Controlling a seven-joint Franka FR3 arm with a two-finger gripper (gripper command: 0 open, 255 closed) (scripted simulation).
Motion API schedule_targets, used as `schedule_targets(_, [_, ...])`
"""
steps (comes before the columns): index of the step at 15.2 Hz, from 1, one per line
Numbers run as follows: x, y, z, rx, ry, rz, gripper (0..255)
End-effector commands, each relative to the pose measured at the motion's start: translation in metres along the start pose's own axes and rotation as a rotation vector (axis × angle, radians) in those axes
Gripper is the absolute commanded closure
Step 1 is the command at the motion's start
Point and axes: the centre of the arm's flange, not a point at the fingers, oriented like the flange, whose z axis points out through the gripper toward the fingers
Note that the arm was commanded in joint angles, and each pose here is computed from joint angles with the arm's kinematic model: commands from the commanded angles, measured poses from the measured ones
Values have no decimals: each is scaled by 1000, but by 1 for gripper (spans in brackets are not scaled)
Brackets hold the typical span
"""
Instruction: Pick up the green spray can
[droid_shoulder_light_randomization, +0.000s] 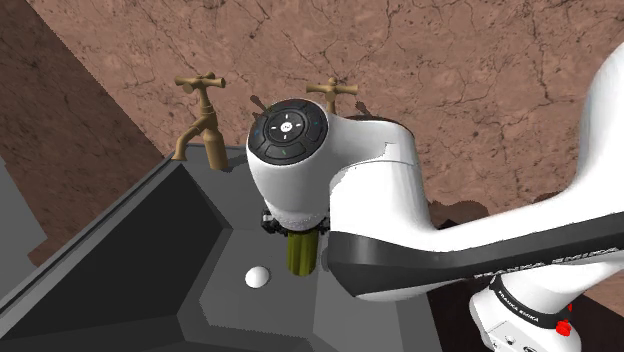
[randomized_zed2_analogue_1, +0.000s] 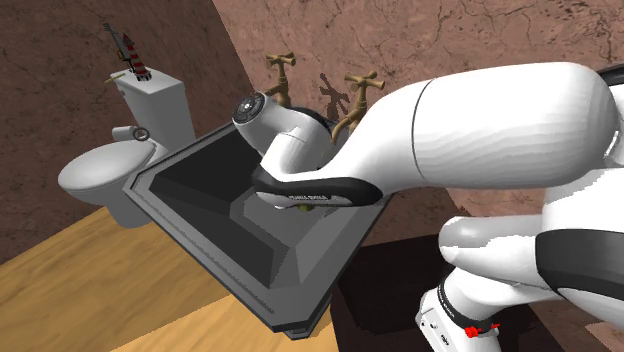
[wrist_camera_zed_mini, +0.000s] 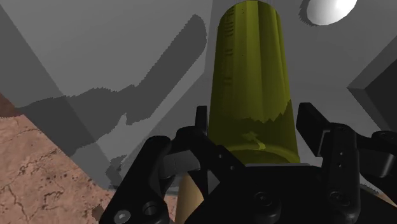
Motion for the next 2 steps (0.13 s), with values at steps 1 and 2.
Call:
schedule_targets(1, [4,1,-6,0,0,0,255])
schedule_targets(2, [4,1,-6,0,0,0,255])
